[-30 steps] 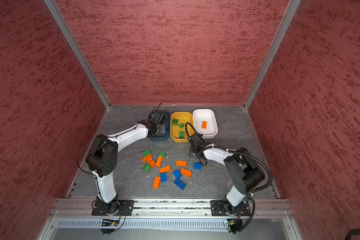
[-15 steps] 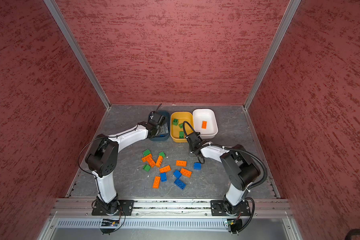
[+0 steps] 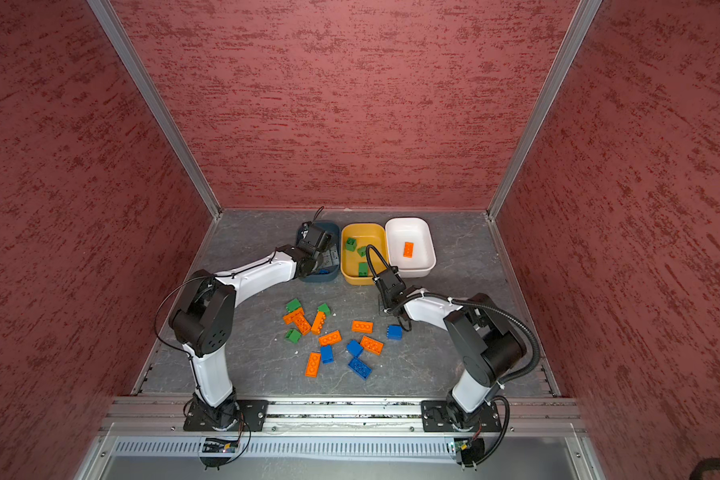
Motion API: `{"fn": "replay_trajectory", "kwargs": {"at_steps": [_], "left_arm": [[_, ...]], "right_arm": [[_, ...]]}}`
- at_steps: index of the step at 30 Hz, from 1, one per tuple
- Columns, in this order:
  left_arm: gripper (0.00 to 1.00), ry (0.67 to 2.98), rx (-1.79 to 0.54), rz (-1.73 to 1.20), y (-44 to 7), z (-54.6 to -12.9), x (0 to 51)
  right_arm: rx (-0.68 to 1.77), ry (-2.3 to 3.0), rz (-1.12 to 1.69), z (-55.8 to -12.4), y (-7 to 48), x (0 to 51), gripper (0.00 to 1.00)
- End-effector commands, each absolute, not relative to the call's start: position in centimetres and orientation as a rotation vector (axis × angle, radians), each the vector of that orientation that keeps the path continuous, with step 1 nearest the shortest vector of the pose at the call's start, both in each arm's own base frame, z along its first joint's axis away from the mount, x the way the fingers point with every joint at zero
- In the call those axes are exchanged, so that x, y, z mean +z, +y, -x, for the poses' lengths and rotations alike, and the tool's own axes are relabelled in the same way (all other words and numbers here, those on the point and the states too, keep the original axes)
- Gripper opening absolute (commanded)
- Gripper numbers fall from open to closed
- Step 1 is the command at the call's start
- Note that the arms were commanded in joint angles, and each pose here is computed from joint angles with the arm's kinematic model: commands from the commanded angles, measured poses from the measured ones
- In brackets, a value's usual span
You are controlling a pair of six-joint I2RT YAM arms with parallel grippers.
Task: Sort the legos into containers by color
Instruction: 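Grasp the orange brick on the table with the right gripper, then carry the orange brick with the right gripper and release it into the white tub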
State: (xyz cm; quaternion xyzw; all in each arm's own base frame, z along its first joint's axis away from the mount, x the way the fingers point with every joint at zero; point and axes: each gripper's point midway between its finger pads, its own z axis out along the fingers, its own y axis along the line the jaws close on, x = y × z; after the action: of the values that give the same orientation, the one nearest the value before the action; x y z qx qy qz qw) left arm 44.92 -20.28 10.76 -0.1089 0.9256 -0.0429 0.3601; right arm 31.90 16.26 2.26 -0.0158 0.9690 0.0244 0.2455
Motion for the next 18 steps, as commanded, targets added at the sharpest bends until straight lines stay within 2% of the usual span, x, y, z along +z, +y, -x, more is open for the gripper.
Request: {"fn": "replay_trajectory", "kwargs": {"at_steps": [1, 11, 18], "left_arm": [[0.99, 2.329, -0.166, 0.288, -20.8, -44.9, 12.7], [0.99, 2.251, -0.336, 0.154, -23.7, -44.5, 14.6], [0.99, 2.162, -0.521, 0.034, -26.3, -43.7, 16.4]], "right_arm": [[0.118, 2.551, 0.094, -32.7, 17.0, 4.8, 0.26], [0.212, 2.264, 0.076, -35.4, 16.6, 12.9, 0.25], [0.249, 2.130, -0.105, -39.5, 12.3, 16.3, 0.25]]}}
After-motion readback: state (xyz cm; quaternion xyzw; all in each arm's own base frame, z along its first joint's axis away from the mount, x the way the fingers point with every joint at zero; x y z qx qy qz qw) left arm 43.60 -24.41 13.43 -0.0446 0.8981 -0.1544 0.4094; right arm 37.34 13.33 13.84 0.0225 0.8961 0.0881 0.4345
